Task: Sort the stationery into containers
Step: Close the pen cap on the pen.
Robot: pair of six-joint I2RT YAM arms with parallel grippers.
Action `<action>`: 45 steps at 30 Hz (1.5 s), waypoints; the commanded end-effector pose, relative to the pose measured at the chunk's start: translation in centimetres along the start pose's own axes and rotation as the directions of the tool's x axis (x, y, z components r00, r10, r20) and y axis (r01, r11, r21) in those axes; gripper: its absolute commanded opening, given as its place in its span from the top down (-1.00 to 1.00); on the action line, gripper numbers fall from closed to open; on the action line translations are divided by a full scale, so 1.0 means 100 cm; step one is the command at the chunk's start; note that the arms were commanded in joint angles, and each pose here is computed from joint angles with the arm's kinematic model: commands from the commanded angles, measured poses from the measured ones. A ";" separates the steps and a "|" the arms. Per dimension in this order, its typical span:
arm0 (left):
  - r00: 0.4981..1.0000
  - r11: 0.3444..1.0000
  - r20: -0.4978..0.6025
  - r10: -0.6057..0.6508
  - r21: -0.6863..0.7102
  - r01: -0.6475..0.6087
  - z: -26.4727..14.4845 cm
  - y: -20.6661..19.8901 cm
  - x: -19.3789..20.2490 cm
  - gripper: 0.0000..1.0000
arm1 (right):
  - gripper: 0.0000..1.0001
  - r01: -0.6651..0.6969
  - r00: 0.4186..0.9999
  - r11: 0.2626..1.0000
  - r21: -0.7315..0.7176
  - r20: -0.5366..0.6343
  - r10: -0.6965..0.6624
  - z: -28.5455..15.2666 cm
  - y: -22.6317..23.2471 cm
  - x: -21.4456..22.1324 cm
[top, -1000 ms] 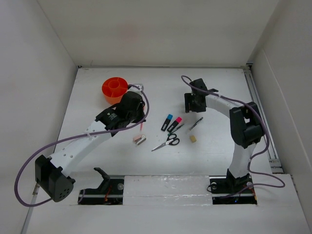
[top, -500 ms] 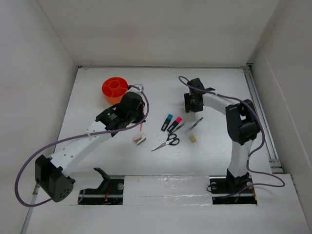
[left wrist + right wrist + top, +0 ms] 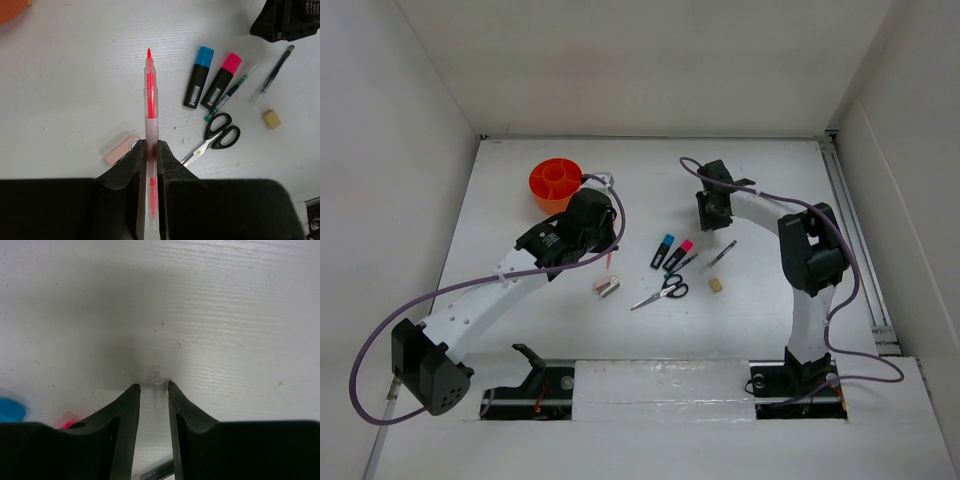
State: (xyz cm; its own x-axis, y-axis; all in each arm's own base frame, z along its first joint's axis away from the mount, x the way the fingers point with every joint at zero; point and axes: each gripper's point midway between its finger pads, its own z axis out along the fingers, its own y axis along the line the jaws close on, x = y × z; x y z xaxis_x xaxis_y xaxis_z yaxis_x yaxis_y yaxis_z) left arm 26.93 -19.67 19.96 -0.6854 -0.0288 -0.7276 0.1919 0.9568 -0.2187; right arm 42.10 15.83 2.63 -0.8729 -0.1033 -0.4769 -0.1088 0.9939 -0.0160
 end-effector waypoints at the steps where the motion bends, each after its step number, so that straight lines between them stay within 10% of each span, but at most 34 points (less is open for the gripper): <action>1: 0.999 1.000 0.036 0.006 0.008 -0.006 -0.006 0.001 -0.006 1.00 | 0.31 0.021 0.999 1.000 0.012 -0.025 -0.020 0.008 0.003 0.006; 11: 1.000 1.000 0.028 0.008 0.004 -0.008 -0.005 0.002 -0.003 1.00 | 1.00 0.025 0.998 1.000 0.018 -0.053 -0.024 0.015 0.002 0.012; 23: 0.998 0.989 0.044 0.043 0.138 -0.048 -0.017 -0.016 -0.003 1.00 | 1.00 -0.034 0.975 0.974 -0.226 0.207 0.082 -0.068 0.035 -0.041; 32: 0.993 0.889 0.049 0.108 0.442 -0.119 -0.045 -0.065 0.003 1.00 | 1.00 0.013 0.752 0.835 -0.549 0.556 0.354 -0.254 0.094 -0.103; 45: 0.981 0.790 0.173 0.091 0.587 -0.177 -0.087 -0.084 -0.009 1.00 | 1.00 -0.027 0.569 0.437 -0.899 0.346 0.747 -0.348 0.132 -0.087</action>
State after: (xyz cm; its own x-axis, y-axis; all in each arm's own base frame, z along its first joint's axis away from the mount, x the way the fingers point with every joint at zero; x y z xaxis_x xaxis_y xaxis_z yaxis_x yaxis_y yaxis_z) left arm 20.56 -24.84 25.39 -0.6107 0.0453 -0.7906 0.6127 0.6595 -0.4355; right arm 32.62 28.47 32.67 -0.4600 0.5645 -0.6854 -0.4106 0.5491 0.7279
